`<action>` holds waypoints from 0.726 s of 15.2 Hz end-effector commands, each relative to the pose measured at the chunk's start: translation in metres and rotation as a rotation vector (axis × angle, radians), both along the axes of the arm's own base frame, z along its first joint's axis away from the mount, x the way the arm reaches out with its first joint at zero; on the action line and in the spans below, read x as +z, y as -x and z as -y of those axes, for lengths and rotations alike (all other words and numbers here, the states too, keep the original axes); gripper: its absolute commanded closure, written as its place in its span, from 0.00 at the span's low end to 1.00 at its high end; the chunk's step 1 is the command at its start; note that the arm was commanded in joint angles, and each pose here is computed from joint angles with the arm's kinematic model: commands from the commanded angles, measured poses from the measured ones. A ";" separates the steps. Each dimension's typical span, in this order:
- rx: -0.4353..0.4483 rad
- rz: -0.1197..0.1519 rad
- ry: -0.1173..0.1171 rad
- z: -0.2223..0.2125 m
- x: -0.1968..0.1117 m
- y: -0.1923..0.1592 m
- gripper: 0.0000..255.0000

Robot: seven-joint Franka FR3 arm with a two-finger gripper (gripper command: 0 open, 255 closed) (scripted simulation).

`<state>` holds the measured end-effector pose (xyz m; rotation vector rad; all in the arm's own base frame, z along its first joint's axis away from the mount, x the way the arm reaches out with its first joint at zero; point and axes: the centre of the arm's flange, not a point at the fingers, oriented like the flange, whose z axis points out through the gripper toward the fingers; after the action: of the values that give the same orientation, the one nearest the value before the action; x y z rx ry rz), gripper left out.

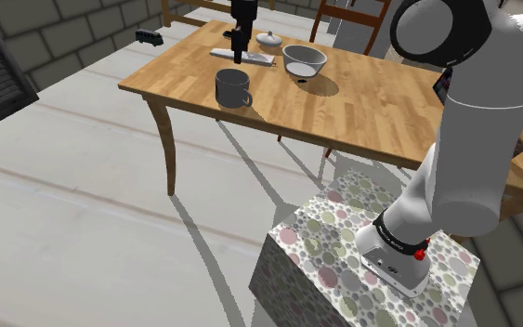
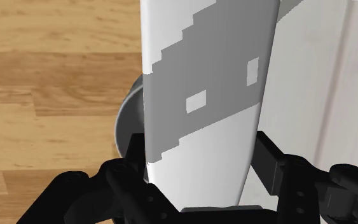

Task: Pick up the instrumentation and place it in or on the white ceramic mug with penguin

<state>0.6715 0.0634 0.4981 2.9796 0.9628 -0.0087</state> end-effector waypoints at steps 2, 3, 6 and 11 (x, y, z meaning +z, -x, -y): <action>0.000 0.000 -0.001 -0.008 -0.013 -0.006 1.00; 0.000 0.000 -0.001 -0.008 -0.018 -0.006 1.00; 0.000 0.000 -0.001 -0.008 -0.034 -0.006 1.00; 0.000 0.000 -0.001 -0.008 -0.061 -0.006 1.00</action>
<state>0.6780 0.0709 0.4424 2.9802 0.9630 -0.0089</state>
